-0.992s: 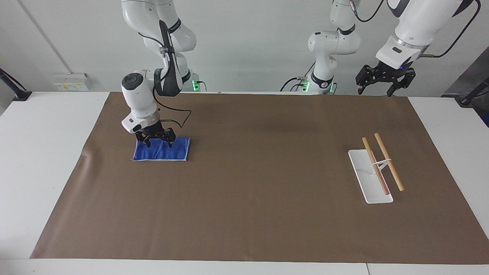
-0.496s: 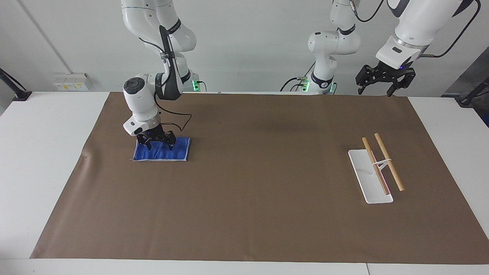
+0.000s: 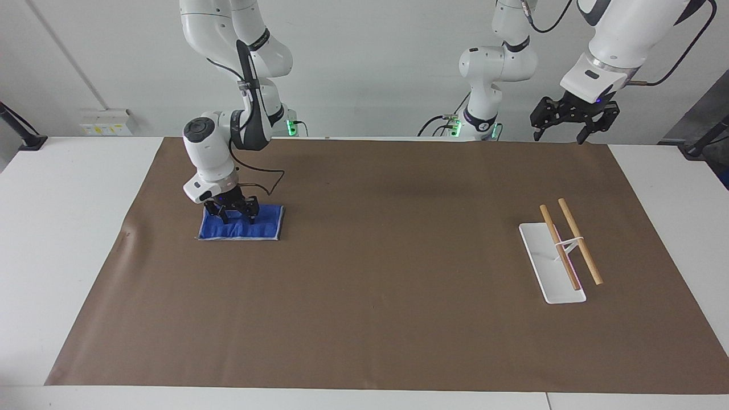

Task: Right arm passes towel to left arm to hang
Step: 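Close the right gripper on the blue towel's edge nearest the robot, then lift the towel with the right gripper while the left gripper reaches toward it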

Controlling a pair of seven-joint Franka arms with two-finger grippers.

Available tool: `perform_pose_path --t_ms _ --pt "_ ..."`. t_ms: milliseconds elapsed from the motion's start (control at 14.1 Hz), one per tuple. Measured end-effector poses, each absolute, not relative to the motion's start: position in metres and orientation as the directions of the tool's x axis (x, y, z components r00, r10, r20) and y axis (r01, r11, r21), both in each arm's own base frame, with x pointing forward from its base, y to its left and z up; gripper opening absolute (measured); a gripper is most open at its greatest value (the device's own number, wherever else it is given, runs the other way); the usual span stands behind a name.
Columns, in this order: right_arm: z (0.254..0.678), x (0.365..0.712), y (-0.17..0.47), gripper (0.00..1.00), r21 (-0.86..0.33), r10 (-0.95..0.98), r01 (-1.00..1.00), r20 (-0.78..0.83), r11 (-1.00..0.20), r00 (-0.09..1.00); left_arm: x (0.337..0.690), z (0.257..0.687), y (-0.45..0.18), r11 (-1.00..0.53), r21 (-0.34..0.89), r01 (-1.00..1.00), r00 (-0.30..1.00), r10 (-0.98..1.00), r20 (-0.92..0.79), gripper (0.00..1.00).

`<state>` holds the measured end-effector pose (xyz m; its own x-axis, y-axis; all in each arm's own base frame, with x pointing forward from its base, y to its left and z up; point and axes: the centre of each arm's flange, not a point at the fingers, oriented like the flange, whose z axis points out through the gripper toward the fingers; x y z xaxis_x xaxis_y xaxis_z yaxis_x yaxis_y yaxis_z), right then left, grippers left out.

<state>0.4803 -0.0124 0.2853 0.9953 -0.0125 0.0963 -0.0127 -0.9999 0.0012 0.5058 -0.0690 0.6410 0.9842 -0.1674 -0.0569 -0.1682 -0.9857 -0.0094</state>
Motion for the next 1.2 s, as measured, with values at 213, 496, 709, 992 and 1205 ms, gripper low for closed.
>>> perform_pose_path --t_ms 213,496,709,992,1205 --pt "0.288 0.481 -0.012 0.24 0.001 -0.012 -0.013 0.103 -1.000 0.995 0.506 0.641 -0.069 -0.986 -0.009 -0.168 0.984 -0.167 -0.057 1.00" --pt "0.292 0.485 -0.006 0.04 -0.008 -0.010 -0.009 0.112 -1.000 0.994 0.506 0.641 -0.069 -0.986 -0.009 -0.168 0.984 -0.167 -0.057 1.00" --pt "0.303 0.495 0.012 0.04 -0.037 -0.011 -0.006 0.137 -0.999 0.991 0.506 0.641 -0.069 -0.986 -0.009 -0.168 0.984 -0.167 -0.057 1.00" --pt "0.325 0.511 0.038 0.04 -0.114 -0.055 -0.034 0.182 -0.993 0.982 0.506 0.641 -0.069 -0.986 -0.009 -0.168 0.984 -0.167 -0.057 1.00" --pt "0.347 0.524 0.061 0.04 -0.207 -0.118 -0.072 0.216 -0.976 0.969 0.506 0.641 -0.069 -0.986 -0.009 -0.168 0.984 -0.167 -0.057 1.00"
